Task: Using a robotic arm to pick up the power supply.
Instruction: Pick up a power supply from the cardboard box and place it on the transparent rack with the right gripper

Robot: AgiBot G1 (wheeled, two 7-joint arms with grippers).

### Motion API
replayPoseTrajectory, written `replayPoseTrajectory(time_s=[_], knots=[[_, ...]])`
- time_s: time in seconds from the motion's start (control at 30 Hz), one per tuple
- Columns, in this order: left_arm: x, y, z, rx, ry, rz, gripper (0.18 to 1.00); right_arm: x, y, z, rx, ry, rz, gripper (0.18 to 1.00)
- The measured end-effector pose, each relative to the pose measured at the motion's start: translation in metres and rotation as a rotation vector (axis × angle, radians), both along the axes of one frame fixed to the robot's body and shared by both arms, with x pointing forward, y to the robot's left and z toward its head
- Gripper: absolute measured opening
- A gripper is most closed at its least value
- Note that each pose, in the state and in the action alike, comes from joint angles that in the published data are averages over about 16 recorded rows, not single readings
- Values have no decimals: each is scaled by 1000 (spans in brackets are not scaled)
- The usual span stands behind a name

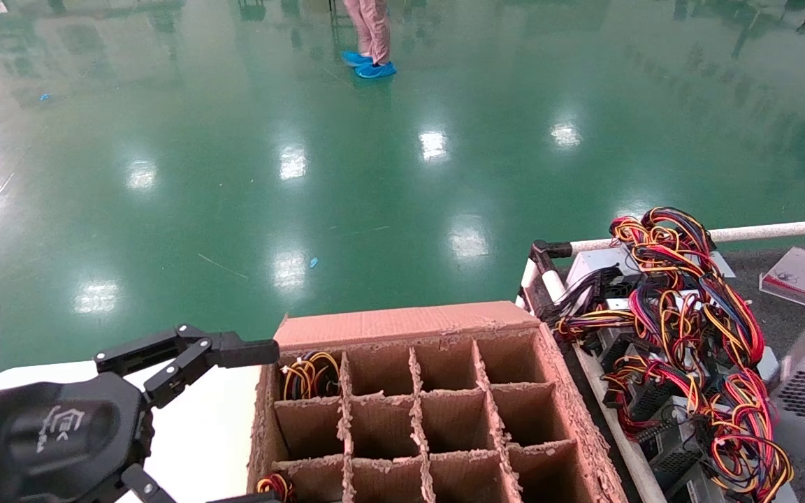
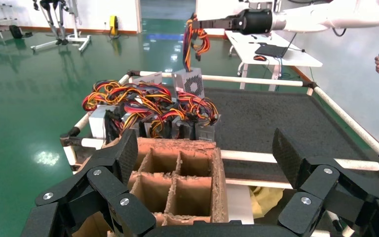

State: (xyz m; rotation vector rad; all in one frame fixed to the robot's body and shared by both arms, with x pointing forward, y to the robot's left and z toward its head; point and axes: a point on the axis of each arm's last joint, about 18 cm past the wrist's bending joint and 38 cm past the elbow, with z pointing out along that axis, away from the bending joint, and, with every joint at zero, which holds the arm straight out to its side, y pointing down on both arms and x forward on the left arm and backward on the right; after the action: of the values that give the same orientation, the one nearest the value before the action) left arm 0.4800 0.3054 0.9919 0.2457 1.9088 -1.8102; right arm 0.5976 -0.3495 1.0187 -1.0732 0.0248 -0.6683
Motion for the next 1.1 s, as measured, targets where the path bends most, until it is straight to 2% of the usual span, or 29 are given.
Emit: replayPoseTrajectory(time_s=[0.27, 0.53, 0.73, 1.1], knots=[[0, 0, 0, 0, 0, 0, 1001, -52, -100, 35, 84, -83, -182, 234], [0, 0, 0, 0, 0, 0, 1001, -96, -180, 35, 99, -71, -396, 234], [0, 0, 0, 0, 0, 0, 1001, -116, -214, 17, 99, -23, -499, 233], [0, 0, 0, 0, 0, 0, 1001, -148, -247, -8, 112, 22, -591, 233]])
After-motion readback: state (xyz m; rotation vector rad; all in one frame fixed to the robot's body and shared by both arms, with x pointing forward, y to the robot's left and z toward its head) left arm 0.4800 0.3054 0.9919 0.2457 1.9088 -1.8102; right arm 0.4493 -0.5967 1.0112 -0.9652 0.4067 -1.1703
